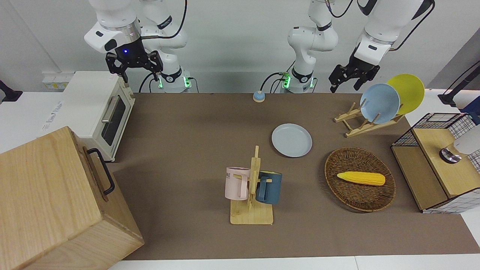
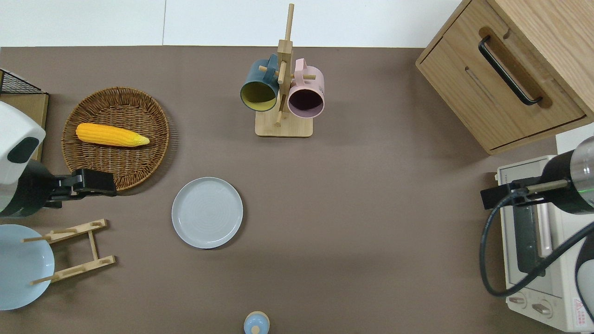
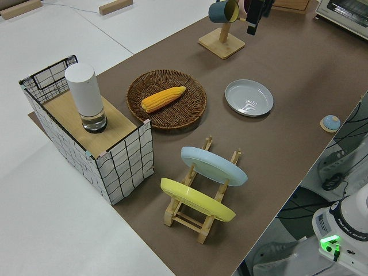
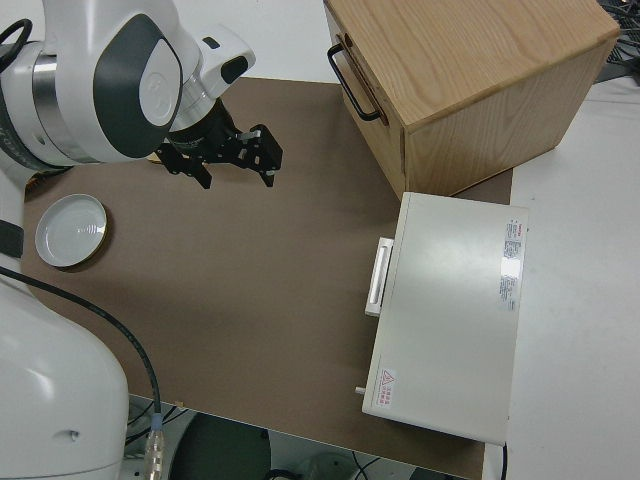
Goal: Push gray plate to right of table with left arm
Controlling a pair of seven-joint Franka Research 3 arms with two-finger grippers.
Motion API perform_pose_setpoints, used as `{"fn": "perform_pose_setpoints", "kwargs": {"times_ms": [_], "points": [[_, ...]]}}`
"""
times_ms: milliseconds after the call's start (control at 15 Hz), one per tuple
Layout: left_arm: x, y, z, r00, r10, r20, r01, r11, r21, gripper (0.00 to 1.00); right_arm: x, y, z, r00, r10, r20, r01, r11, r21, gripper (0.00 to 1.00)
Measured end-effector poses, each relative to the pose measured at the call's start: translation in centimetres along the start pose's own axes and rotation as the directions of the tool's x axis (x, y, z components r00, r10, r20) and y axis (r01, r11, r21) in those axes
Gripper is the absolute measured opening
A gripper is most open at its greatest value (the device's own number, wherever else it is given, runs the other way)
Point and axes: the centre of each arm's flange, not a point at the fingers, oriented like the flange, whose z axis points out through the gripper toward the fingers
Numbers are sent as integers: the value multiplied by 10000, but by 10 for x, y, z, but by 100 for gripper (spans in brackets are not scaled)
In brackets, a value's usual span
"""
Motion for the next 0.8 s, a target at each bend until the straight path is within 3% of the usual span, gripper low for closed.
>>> {"fn": "perform_pose_setpoints", "kwargs": {"times_ms": [533,800], "points": [[1,-17,-1,9994,-317,-98,317,9995,17,100,0,0,0,10000,0,0,0,10000,0,100],[5,-22,25,9990,-422,114,421,9991,81,100,0,0,0,10000,0,0,0,10000,0,100]]}}
